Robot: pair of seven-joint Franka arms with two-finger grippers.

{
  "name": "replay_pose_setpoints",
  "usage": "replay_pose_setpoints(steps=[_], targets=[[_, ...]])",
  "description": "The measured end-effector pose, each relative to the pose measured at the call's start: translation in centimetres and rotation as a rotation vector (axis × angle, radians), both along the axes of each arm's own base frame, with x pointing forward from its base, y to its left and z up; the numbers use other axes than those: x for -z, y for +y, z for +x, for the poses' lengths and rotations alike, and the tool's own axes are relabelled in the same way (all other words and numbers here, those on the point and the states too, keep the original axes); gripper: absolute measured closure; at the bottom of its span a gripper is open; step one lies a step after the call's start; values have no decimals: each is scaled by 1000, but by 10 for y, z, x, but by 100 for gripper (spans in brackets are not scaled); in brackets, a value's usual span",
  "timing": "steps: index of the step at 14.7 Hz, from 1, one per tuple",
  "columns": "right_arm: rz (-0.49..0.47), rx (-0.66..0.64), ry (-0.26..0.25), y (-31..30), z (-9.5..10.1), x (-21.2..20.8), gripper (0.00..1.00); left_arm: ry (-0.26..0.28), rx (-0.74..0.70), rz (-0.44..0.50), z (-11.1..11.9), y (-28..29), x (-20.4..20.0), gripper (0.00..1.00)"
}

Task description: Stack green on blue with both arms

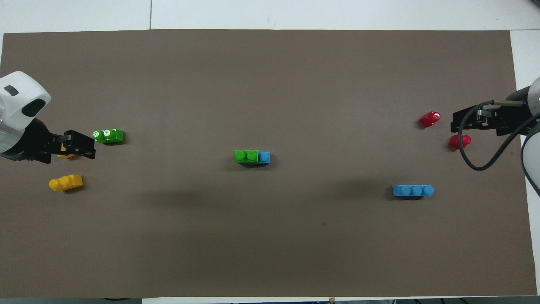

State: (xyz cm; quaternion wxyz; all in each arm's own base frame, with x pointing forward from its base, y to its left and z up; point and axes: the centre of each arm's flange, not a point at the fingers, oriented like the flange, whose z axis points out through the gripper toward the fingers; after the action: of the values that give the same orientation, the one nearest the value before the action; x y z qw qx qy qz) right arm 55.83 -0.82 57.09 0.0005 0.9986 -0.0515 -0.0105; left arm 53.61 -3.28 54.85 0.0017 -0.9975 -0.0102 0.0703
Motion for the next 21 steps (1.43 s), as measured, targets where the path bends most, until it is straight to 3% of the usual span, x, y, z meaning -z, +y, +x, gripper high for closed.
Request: replay_pose_setpoints(steps=[12,21], targets=[[-4,-14,-2,-1,0,-1,0,24,-5,0,3,3,2,0],[-7,-41,-2,-3,0,-1,0,-24,-1,0,-5,1,-23,0]])
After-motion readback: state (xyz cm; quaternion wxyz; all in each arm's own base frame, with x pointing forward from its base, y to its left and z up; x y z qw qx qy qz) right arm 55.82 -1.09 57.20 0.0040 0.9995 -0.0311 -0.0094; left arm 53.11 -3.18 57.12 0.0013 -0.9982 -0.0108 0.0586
